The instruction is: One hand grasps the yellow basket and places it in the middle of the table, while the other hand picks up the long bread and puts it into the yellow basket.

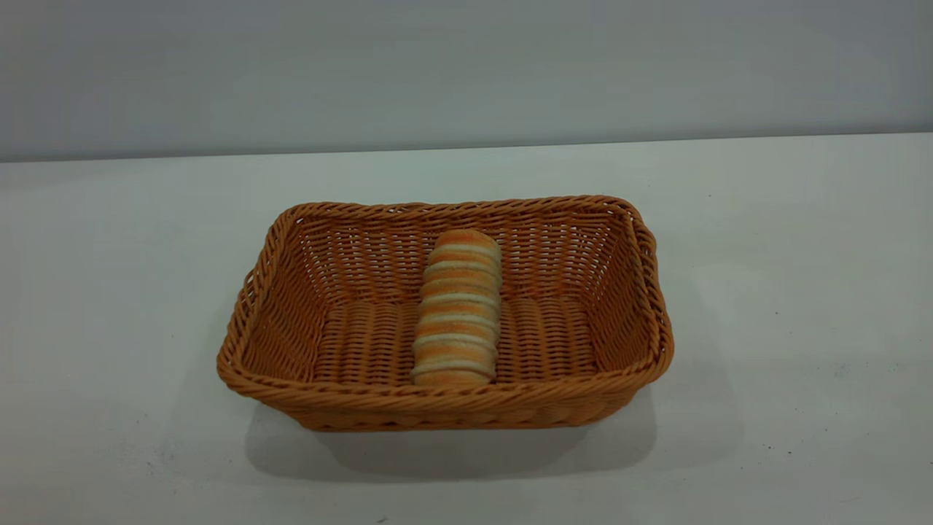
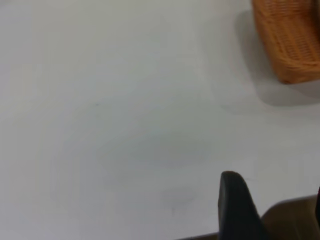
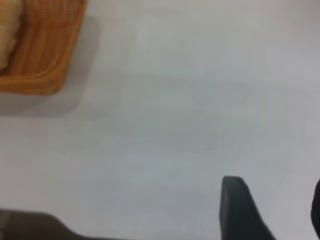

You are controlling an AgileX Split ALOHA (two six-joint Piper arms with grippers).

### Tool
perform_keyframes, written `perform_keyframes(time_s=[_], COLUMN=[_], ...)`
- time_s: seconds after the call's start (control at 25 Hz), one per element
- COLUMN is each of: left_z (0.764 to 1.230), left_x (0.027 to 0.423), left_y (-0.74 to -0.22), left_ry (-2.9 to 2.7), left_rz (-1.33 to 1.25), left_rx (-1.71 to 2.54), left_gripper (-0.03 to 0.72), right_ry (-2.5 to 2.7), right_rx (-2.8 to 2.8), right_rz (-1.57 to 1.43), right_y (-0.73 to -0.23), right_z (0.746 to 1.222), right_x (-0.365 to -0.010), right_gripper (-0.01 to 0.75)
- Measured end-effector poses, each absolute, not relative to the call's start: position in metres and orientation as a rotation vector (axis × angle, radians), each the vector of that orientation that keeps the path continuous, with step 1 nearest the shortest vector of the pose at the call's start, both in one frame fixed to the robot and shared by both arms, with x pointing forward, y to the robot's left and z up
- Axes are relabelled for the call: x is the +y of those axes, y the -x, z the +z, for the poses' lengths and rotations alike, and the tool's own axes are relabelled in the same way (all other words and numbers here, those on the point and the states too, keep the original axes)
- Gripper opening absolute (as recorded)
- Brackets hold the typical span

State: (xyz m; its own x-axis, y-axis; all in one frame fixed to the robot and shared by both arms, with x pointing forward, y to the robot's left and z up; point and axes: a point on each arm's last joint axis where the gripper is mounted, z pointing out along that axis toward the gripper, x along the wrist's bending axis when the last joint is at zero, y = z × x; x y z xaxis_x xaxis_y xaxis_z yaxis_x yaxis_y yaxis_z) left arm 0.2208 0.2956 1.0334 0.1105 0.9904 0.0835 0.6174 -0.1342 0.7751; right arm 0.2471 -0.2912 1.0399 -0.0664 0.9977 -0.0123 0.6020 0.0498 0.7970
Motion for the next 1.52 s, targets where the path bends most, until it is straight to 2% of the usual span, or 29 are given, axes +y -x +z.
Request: perform_keyframes(time_s=[1.52], left_z=[1.0334], left_x=[0.2964], left_y=[-0.2206], left_ry=[-1.846], left_rz=[0.818], left_rx=[1.519], left_gripper=[0.45], right_ry=[-1.567], right_rx=[1.791], right_rz=[0.879], right_y=[-0.2465], right_z=[1.0399], right_x=[-0.2907], right_gripper=[0.333])
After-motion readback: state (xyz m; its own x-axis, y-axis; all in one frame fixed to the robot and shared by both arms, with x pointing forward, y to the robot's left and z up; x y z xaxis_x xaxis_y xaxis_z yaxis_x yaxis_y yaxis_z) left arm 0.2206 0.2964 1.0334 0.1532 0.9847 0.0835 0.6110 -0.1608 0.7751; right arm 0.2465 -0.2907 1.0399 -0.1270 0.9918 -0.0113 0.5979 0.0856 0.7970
